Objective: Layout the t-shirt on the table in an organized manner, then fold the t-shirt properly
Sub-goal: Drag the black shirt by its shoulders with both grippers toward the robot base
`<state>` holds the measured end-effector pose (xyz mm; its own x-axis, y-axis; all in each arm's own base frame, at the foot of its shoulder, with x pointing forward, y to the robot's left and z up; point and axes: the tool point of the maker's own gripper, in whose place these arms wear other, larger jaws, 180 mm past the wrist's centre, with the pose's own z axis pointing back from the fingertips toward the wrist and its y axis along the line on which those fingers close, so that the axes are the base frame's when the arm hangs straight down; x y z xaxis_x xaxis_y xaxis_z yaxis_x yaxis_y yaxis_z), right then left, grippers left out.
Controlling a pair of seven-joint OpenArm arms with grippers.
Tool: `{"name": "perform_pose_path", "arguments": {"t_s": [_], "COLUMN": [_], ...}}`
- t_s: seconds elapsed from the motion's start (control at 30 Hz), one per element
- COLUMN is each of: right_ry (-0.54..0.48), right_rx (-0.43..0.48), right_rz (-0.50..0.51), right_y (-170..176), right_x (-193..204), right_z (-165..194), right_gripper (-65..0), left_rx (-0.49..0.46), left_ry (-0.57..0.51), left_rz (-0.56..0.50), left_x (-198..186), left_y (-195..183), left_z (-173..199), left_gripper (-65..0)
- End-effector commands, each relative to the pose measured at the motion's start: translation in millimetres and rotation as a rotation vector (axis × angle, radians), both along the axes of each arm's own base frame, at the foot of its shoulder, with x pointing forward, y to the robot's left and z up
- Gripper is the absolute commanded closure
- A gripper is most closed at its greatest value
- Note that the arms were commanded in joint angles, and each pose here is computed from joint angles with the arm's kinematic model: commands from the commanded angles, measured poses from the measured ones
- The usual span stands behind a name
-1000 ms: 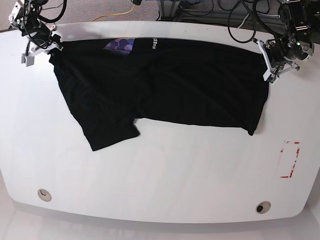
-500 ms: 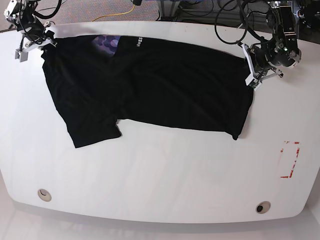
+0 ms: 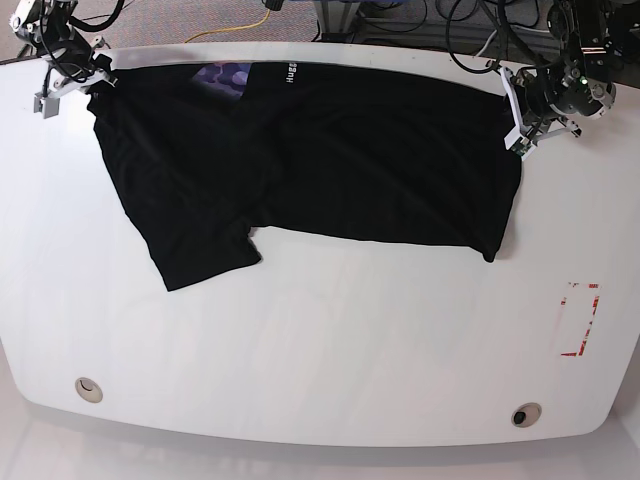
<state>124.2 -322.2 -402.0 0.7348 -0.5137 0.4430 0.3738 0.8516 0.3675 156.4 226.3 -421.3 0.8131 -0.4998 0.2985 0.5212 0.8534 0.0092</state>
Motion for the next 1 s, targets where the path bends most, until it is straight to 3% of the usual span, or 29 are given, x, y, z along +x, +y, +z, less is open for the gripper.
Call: {"name": "perform_pose_path", "arguments": {"t_s": [0.0,0.2,0.57,0.83,0.97], "right_ry": [-0.021,-0.020,-0.015,-0.022,-0.023], "right_rx": [-0.030,-0.030,-0.032,-0.034,-0.034], "right_rz": [0.009,0.009,0.011,0.012,0.012], "right_y": [-7,-7,-8,-8,-8], "right_x": [3,2,1,3,4], "right_z": [9,8,8,10,10], "right_gripper": [-0.6,-0.6,-1.0,-15.9,-15.9], "left_rx": [0.063,0.067,0.096,0.149,0.164], "left_ry": [0.057,0.057,0.093,0.117,0.124], "left_rz": [-0.013,-0.020,-0.023,-0.064,-0.069], "left_x": [-18,-21,-25,-28,-30], "left_y": [10,9,14,28,34], "left_z": [-2,0,-2,2,3], "left_gripper": [-13.2,-23.9,-24.7,-44.9,-46.1]}}
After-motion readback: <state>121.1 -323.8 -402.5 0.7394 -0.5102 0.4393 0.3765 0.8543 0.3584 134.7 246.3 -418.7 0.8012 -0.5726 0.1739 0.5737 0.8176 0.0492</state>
